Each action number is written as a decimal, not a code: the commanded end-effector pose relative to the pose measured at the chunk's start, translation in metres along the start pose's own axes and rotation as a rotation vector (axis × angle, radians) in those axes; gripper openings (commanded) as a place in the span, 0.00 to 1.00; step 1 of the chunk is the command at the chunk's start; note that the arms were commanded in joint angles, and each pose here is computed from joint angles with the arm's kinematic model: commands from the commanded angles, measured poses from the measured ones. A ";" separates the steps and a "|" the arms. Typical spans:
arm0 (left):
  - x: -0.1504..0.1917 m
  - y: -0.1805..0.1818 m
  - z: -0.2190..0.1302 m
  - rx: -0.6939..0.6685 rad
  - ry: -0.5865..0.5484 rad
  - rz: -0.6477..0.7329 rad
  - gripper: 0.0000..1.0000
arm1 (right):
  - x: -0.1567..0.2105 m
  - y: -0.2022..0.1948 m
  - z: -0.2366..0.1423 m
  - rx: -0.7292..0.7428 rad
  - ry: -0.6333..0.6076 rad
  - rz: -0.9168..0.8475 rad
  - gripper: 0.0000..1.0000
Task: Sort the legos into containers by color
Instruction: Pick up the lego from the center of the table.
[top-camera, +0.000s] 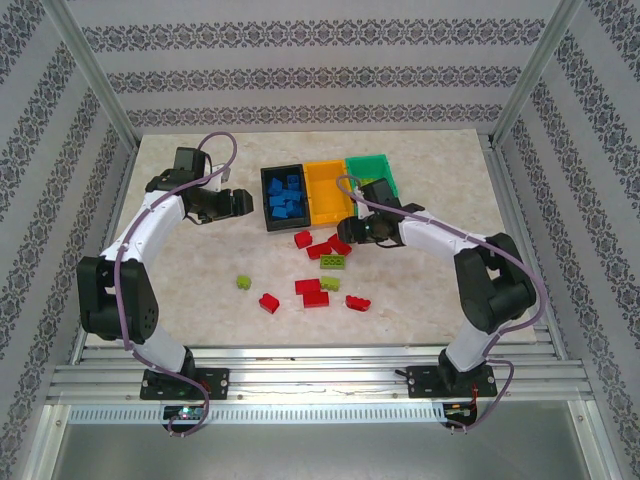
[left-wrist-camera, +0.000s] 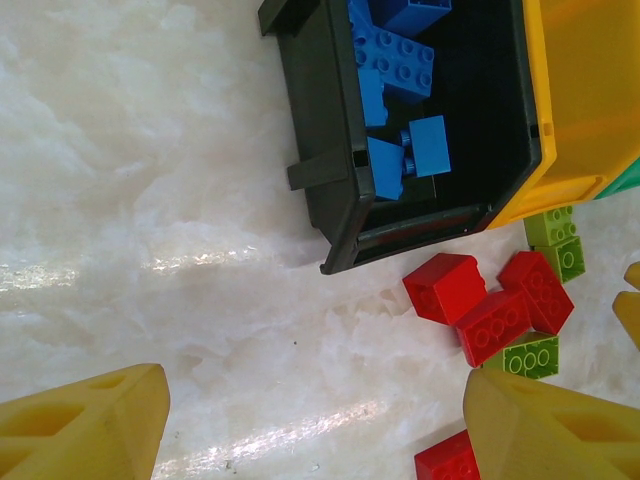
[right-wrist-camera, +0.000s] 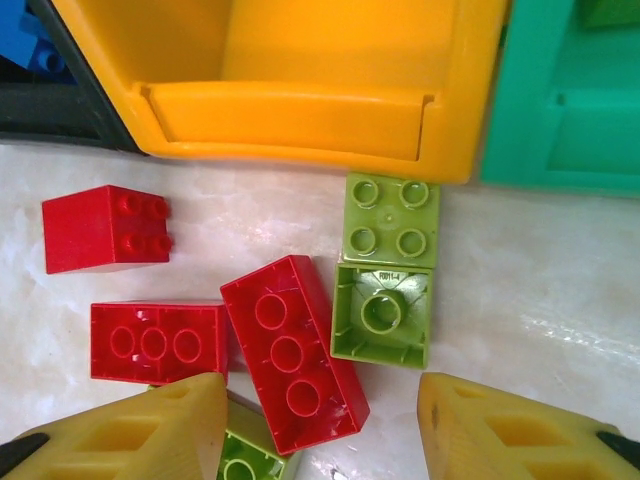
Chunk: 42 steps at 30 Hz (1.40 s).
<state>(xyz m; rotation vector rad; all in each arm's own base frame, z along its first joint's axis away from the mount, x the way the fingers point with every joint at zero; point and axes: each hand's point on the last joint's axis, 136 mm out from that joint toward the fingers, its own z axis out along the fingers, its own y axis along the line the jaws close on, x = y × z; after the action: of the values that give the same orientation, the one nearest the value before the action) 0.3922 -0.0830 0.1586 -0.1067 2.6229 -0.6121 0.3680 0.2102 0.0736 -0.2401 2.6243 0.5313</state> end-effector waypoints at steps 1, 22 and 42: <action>-0.001 0.004 0.002 0.009 -0.001 -0.023 0.78 | -0.003 -0.009 0.008 0.074 -0.013 -0.021 0.54; -0.001 0.004 0.002 0.012 0.001 -0.024 0.78 | -0.005 -0.018 0.043 0.145 0.001 0.004 0.54; 0.000 0.003 0.004 0.024 0.008 -0.033 0.78 | -0.006 -0.031 0.044 0.127 -0.020 0.110 0.52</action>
<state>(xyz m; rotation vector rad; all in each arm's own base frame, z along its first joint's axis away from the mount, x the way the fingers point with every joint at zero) 0.3921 -0.0845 0.1566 -0.1155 2.6292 -0.6257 0.3987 0.2054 0.0389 -0.0710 2.6304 0.4259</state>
